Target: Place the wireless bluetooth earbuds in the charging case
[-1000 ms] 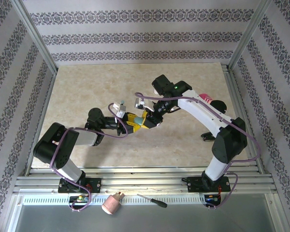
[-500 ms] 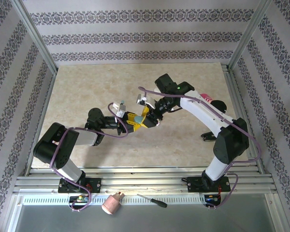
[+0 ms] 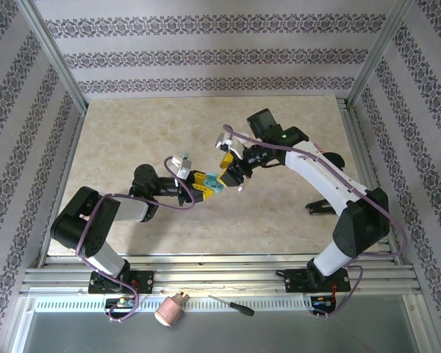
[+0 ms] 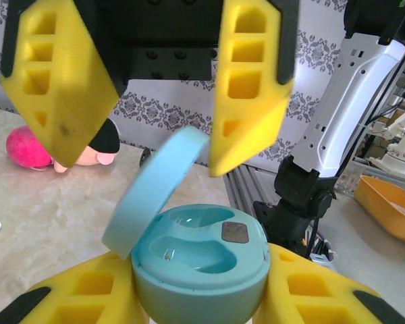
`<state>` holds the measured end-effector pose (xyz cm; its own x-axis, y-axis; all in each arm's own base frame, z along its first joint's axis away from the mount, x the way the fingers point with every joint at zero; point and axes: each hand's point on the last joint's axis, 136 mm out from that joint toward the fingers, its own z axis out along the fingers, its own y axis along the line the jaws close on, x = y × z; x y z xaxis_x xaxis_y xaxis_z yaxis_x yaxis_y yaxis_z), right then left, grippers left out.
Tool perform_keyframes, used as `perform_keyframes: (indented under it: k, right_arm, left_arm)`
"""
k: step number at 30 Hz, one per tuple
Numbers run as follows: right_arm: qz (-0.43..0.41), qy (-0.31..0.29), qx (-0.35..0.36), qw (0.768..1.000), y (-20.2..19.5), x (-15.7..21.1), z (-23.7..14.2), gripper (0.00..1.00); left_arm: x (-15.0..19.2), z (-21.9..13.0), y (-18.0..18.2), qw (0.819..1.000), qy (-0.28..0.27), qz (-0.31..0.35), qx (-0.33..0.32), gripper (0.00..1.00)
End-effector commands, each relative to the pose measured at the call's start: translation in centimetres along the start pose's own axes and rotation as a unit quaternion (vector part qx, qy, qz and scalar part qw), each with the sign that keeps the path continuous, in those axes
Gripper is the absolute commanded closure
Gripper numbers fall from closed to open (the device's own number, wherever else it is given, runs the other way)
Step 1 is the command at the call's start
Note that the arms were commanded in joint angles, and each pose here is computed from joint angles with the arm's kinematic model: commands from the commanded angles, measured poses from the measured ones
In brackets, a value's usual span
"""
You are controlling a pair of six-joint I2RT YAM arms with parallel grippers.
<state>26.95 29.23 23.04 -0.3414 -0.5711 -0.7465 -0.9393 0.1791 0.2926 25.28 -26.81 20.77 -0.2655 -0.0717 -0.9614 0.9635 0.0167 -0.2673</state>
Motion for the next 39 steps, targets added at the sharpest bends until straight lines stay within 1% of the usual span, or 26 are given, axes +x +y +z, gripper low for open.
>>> perform_keyframes:
  k: [1, 6, 7, 11, 12, 17, 20, 23, 27, 30, 33, 38, 39]
  right_arm:
    - [0.002, -0.017, 0.037, 0.999, -1.0, -0.4, -0.9, 0.37]
    - [0.005, -0.028, 0.055, 0.998, -1.6, -0.7, -1.4, 0.37]
    - [0.007, -0.027, 0.056, 0.998, -1.6, -0.7, -1.4, 0.39]
    - [0.012, -0.022, 0.046, 0.999, -1.3, -0.4, -1.1, 0.59]
    - [0.007, -0.021, 0.040, 0.999, -1.0, -0.3, -0.9, 0.62]
    - [-0.008, -0.014, 0.007, 1.000, 0.6, -0.1, 0.3, 0.64]
    - [-0.004, -0.009, -0.003, 1.000, 0.8, 0.3, 0.8, 0.67]
    - [0.002, -0.005, 0.001, 1.000, 0.5, 0.6, 1.0, 0.74]
    - [0.002, -0.006, 0.000, 1.000, 0.6, 0.5, 0.8, 0.88]
    - [-0.005, -0.010, 0.013, 1.000, 0.6, 0.2, 0.5, 0.91]
    - [-0.018, -0.012, 0.027, 0.999, 0.6, 0.0, 0.5, 0.93]
    - [-0.024, -0.021, 0.048, 0.998, 0.3, -0.5, 0.2, 0.94]
    - [-0.026, -0.026, 0.055, 0.998, 0.2, -0.6, 0.1, 0.95]
  left_arm:
    - [-1.6, 0.5, -1.6, 0.998, -0.011, 0.062, 0.032, 0.74]
    - [-1.7, 0.4, -1.7, 0.997, -0.012, 0.065, 0.031, 0.74]
    - [-1.8, 0.4, -1.7, 0.997, -0.012, 0.067, 0.031, 0.74]
    - [-2.0, 0.4, -1.8, 0.997, -0.015, 0.070, 0.029, 0.74]
    - [-2.1, 0.4, -1.8, 0.997, -0.016, 0.071, 0.029, 0.74]
    - [-2.3, 0.5, -1.6, 0.997, -0.019, 0.076, 0.023, 0.74]
    - [-2.6, 0.4, -1.6, 0.996, -0.021, 0.081, 0.022, 0.74]
    - [-2.7, 0.4, -1.8, 0.996, -0.022, 0.084, 0.023, 0.74]
    - [-2.7, 0.3, -1.8, 0.996, -0.023, 0.084, 0.019, 0.74]
    - [-2.6, 0.4, -1.5, 0.996, -0.021, 0.083, 0.013, 0.73]
    - [-2.6, 0.3, -1.4, 0.996, -0.023, 0.087, 0.009, 0.72]
    - [-2.6, 0.4, -1.2, 0.996, -0.021, 0.083, 0.006, 0.61]
    - [-2.6, 0.3, -1.1, 0.996, -0.021, 0.083, 0.003, 0.57]
